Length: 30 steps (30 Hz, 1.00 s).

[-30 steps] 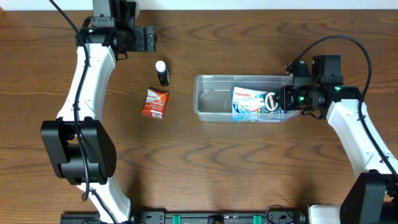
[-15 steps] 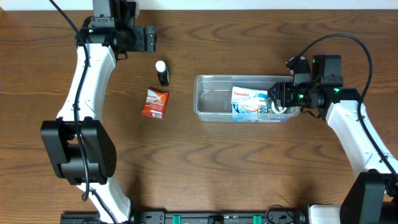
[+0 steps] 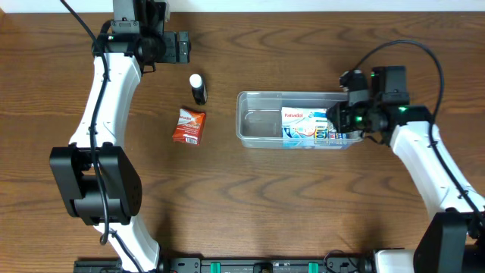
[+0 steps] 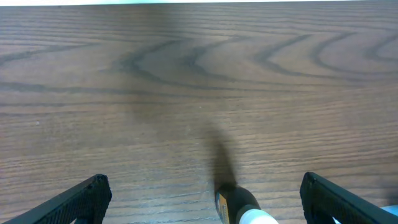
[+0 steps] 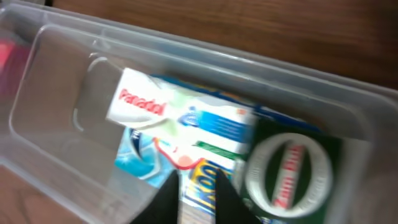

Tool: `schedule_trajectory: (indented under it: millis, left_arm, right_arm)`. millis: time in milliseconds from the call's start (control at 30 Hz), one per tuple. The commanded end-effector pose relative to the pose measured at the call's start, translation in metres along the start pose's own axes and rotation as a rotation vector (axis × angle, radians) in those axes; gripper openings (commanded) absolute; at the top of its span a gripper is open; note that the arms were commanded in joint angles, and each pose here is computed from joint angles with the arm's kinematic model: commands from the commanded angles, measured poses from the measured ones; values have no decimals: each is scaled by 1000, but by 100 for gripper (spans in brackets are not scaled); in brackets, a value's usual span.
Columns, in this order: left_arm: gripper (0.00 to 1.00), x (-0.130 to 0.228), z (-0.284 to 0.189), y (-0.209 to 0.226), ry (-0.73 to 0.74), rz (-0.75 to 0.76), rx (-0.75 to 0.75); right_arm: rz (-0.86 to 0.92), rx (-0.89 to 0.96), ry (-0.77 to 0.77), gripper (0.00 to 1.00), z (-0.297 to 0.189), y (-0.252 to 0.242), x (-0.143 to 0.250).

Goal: Pack container

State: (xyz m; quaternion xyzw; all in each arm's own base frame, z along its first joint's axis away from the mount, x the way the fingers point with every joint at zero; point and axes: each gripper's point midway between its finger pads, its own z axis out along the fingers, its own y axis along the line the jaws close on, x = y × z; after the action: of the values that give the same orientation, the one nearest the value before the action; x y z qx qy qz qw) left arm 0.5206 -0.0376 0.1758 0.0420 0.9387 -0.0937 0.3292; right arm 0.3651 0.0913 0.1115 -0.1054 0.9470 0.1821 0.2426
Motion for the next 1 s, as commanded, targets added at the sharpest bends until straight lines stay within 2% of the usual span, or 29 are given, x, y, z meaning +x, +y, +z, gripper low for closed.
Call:
schedule_trajectory:
  millis: [0,133,333,767,967]
  left_arm:
    - [98,7,5,4,18,-3,1]
    - [98,7,5,4,18,-3,1]
    - [98,7,5,4,18,-3,1]
    - [98,7,5,4,18,-3,1]
    - [98,7,5,4,18,-3,0]
  right_arm:
    - [-76,50,-12,5,0,5,-9]
    - [-90,107,-22,1,1,-1,-12]
    - [-92,115,-29,1,4,-3,-15]
    - [-85,103,25,1,41,-12,-6]
    - [-87,177,21,1,39,-24,-8]
